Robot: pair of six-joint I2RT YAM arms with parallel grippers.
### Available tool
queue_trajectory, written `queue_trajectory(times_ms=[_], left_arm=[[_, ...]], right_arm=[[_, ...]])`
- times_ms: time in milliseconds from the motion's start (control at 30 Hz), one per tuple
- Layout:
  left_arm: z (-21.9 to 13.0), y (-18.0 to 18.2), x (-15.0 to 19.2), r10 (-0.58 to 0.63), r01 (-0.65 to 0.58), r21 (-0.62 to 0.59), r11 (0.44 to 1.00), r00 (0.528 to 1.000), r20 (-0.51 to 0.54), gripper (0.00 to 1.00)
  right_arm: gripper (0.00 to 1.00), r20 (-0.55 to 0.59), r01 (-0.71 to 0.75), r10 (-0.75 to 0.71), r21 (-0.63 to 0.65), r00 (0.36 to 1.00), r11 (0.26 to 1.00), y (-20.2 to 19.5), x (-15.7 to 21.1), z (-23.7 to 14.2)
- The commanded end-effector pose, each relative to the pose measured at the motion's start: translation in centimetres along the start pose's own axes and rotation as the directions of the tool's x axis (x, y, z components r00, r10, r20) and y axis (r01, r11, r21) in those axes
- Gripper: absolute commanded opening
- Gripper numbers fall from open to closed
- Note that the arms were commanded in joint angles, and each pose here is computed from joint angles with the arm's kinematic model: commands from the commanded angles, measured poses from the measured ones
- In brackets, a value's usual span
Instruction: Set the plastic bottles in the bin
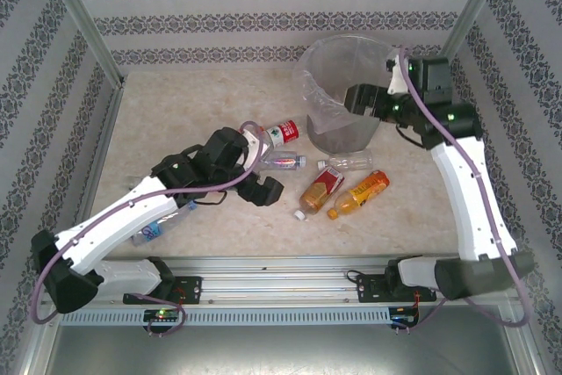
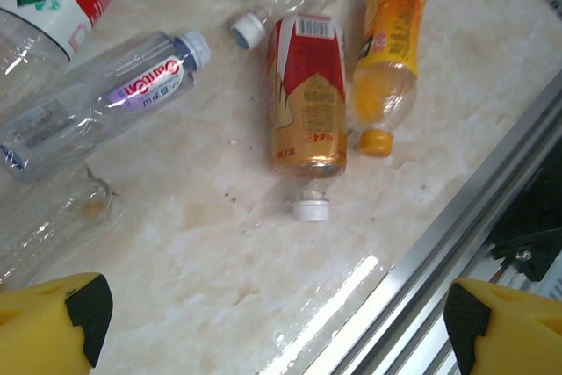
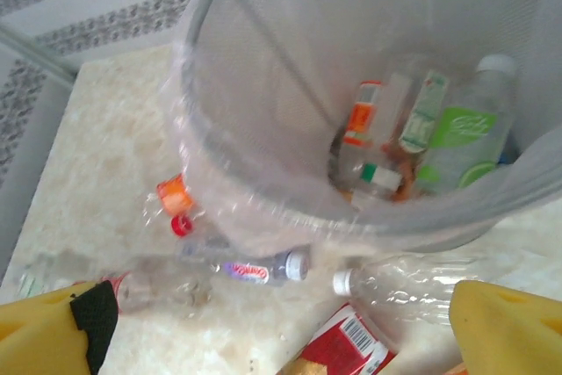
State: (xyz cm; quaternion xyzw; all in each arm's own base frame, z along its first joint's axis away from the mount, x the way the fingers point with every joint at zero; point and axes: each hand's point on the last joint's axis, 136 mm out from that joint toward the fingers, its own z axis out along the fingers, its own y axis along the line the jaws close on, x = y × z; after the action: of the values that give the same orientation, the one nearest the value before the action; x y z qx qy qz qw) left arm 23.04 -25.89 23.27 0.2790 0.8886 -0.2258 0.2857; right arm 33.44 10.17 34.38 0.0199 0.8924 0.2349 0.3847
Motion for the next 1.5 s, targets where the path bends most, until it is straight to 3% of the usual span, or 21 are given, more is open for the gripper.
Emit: queue_trajectory(times_ms=[0, 233, 367, 567, 667, 867, 1067, 1233, 1467], left_arm=[[0.3, 0.1, 0.9, 0.035, -0.035, -0.009, 0.999, 0.997, -0.065, 0.98], [3.0, -1.5, 1.1, 0.051, -0.043, 0.091, 0.995, 0.995, -0.087, 0.98], [4.8, -2.1, 1.3, 0.051, -0.041, 0.101, 0.994, 0.993, -0.103, 0.96], [6.1, -3.2, 1.2, 0.072, -0.057, 0.130, 0.990, 0.990, -0.119, 0.95], [6.2, -3.8, 1.2, 0.087, -0.070, 0.144, 0.987, 0.990, -0.112, 0.96], [6.4, -4.4, 1.3, 0.072, -0.058, 0.145, 0.988, 0.993, -0.090, 1.00], [6.1, -4.8, -0.2, 0.032, -0.032, 0.135, 0.990, 0.999, 0.000, 1.00], [5.6, -6.2, -2.1, -0.019, -0.003, 0.205, 0.979, 0.994, 0.104, 1.00], [5.6, -7.9, -3.3, -0.054, 0.006, 0.291, 0.957, 0.986, 0.157, 1.00]], right_arm=[[0.98, 0.013, -0.009, 0.010, -0.088, 1.000, 0.996, 1.1, 1.8, -0.8], [0.98, 0.008, -0.136, 0.137, -0.054, 0.991, 0.989, -1.8, 7.3, -2.0], [0.98, -0.070, -0.235, 0.237, 0.031, 0.969, 0.971, -4.7, 11.4, -1.3], [0.93, -0.048, -0.370, 0.395, 0.265, 0.917, 0.890, -10.2, 16.8, -0.5], [0.89, -0.040, -0.433, 0.465, 0.303, 0.885, 0.849, -11.5, 18.6, 0.2], [0.84, -0.079, -0.490, 0.546, 0.348, 0.834, 0.799, -13.1, 21.4, 2.6], [0.82, -0.105, -0.542, 0.597, 0.321, 0.795, 0.777, -13.6, 22.8, 5.2], [0.80, -0.106, -0.569, 0.626, 0.320, 0.773, 0.757, -14.2, 23.4, 6.8], [0.77, -0.107, -0.590, 0.638, 0.289, 0.762, 0.754, -14.3, 23.2, 8.6]])
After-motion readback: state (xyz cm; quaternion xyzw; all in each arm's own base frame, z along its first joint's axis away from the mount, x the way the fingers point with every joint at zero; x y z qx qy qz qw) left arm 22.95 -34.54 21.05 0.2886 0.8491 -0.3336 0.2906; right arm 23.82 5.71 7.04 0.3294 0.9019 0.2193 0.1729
